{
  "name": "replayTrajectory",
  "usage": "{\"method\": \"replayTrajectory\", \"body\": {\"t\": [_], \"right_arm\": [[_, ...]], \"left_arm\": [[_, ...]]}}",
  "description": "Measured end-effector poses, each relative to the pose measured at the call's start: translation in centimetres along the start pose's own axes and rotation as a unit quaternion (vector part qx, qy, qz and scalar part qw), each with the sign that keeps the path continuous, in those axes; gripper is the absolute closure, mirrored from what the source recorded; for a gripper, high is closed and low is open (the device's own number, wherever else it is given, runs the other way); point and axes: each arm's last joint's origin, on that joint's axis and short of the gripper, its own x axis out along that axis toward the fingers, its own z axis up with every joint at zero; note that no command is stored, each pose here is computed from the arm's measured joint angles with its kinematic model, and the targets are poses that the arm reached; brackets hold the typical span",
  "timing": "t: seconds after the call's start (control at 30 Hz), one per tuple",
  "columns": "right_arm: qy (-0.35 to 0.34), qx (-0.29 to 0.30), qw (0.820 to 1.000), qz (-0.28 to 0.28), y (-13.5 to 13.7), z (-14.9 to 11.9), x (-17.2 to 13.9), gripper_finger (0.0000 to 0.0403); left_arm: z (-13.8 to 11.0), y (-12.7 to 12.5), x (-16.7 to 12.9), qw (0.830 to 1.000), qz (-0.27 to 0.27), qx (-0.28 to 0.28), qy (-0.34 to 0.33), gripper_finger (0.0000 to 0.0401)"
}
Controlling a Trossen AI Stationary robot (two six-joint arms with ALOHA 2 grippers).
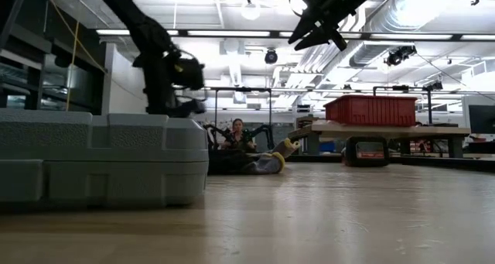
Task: Coil cords
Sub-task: Move the black wire cable to the center of the table, then uncoil the black wire cable from the black spool
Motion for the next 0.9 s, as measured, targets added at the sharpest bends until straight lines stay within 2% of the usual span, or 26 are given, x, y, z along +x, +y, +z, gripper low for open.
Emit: {"method": "replayTrajectory", "body": {"t": [0.17,0.3,0.5,0.6,0.67,0.8,0.9], "right_arm": [[0.009,0.000,1.000,0.020,0.1,-0.1,0.0,0.0292],[0.011,-0.006,1.000,0.025,0.1,-0.1,0.0,0.0292],[0.017,-0.013,0.999,0.045,0.3,-0.1,0.0,0.0292],[0.022,-0.023,0.998,0.060,0.4,-0.1,-0.1,0.0292],[0.026,-0.027,0.997,0.073,0.4,-0.1,-0.1,0.0292],[0.030,-0.037,0.995,0.085,0.5,-0.1,-0.1,0.0292],[0.029,-0.039,0.995,0.086,0.5,-0.1,-0.1,0.0292]], "left_arm": [[-1.5,-2.9,0.2,0.994,-0.101,0.020,0.033,0.0202],[-2.0,-4.0,-0.7,0.986,-0.159,0.038,0.043,0.0202],[-0.8,-3.7,-4.0,0.974,-0.206,0.083,-0.046,0.0202],[-0.6,-3.0,-5.7,0.963,-0.210,0.150,-0.080,0.0202],[-0.7,-2.4,-6.0,0.958,-0.190,0.195,-0.087,0.0202],[-0.8,-1.9,-5.0,0.953,-0.146,0.257,-0.071,0.0202],[-0.5,-1.9,-3.3,0.952,-0.142,0.269,-0.043,0.0202]]}}
